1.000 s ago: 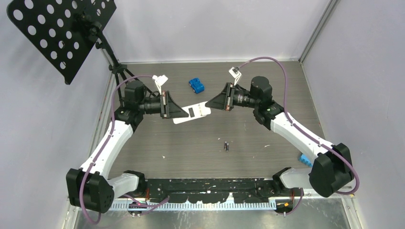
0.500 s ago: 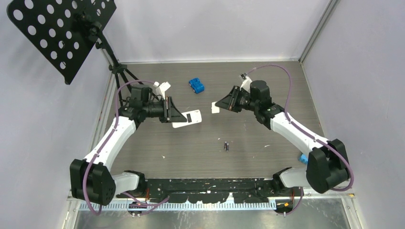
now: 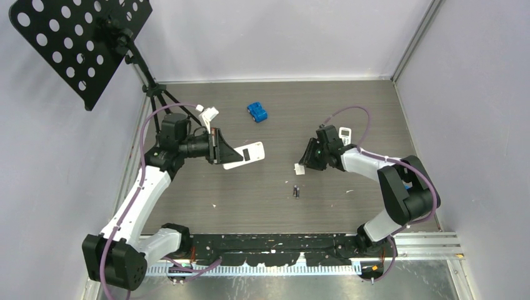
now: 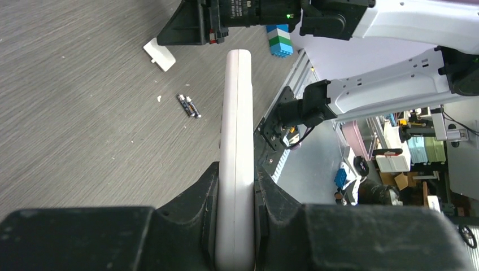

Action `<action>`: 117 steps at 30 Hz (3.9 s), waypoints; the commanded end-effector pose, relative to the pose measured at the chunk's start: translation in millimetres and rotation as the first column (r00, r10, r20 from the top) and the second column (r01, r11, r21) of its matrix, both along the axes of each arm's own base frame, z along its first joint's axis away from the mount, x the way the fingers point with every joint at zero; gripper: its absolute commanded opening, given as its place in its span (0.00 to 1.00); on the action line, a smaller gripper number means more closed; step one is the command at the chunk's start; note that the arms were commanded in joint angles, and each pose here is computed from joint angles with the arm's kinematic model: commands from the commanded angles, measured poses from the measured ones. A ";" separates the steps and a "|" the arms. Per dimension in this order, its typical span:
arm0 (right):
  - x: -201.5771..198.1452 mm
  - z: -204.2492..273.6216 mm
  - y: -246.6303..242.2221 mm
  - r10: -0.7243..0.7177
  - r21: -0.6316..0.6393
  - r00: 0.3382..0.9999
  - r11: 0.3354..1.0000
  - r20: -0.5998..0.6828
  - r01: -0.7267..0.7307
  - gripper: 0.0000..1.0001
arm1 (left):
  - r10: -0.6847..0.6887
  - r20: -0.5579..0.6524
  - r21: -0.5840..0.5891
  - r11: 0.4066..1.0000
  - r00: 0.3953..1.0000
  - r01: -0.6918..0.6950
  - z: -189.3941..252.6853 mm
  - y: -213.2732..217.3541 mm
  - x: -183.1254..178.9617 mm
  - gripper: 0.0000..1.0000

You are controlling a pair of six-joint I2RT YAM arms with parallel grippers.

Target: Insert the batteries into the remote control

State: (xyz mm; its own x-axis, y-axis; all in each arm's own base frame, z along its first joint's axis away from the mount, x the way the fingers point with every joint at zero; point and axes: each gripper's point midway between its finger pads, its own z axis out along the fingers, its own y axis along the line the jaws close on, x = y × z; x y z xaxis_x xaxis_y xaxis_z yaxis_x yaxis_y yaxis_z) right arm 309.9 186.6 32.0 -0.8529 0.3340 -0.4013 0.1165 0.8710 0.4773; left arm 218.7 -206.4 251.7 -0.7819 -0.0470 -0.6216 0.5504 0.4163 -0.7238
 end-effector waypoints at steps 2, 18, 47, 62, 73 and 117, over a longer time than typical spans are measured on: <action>9.8 16.1 -31.8 -0.030 -0.189 0.997 0.981 0.065 0.042 0.52 | -0.041 0.115 -0.054 0.997 0.992 0.048 21.8 -4.4 -4.8 0.00; -74.8 11.2 11.4 0.081 -0.257 0.993 0.961 -0.082 -0.100 0.47 | 0.011 0.094 -0.049 0.999 0.995 -0.006 16.6 -2.4 1.0 0.00; -98.3 -16.2 20.1 0.100 -0.289 0.983 0.947 -0.154 -0.141 0.28 | 0.020 0.078 -0.042 0.999 0.997 -0.017 8.5 -1.9 1.1 0.00; -102.7 -28.6 14.7 0.102 -0.349 0.978 0.923 -0.180 -0.160 0.20 | 0.031 0.073 -0.042 0.999 0.997 -0.028 8.9 -1.5 3.4 0.00; -76.1 10.2 9.4 0.102 -0.441 0.995 0.893 -0.001 -0.092 0.11 | 0.066 0.026 -0.041 0.997 0.997 -0.065 1.4 -1.5 9.8 0.00; -56.0 301.3 132.3 0.327 -0.090 0.476 0.886 0.816 -0.454 0.07 | -0.106 -0.049 -0.309 0.947 0.993 0.086 40.4 -34.0 -5.6 0.00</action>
State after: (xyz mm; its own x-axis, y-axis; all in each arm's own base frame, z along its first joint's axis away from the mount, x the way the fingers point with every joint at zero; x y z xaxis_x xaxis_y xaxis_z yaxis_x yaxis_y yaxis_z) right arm 252.0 319.5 310.6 -0.3462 0.0996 -0.9329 -0.6766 0.6623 0.3218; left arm 219.3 -237.9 276.4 -0.8541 -0.1704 -0.4915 0.4652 0.1723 -0.8683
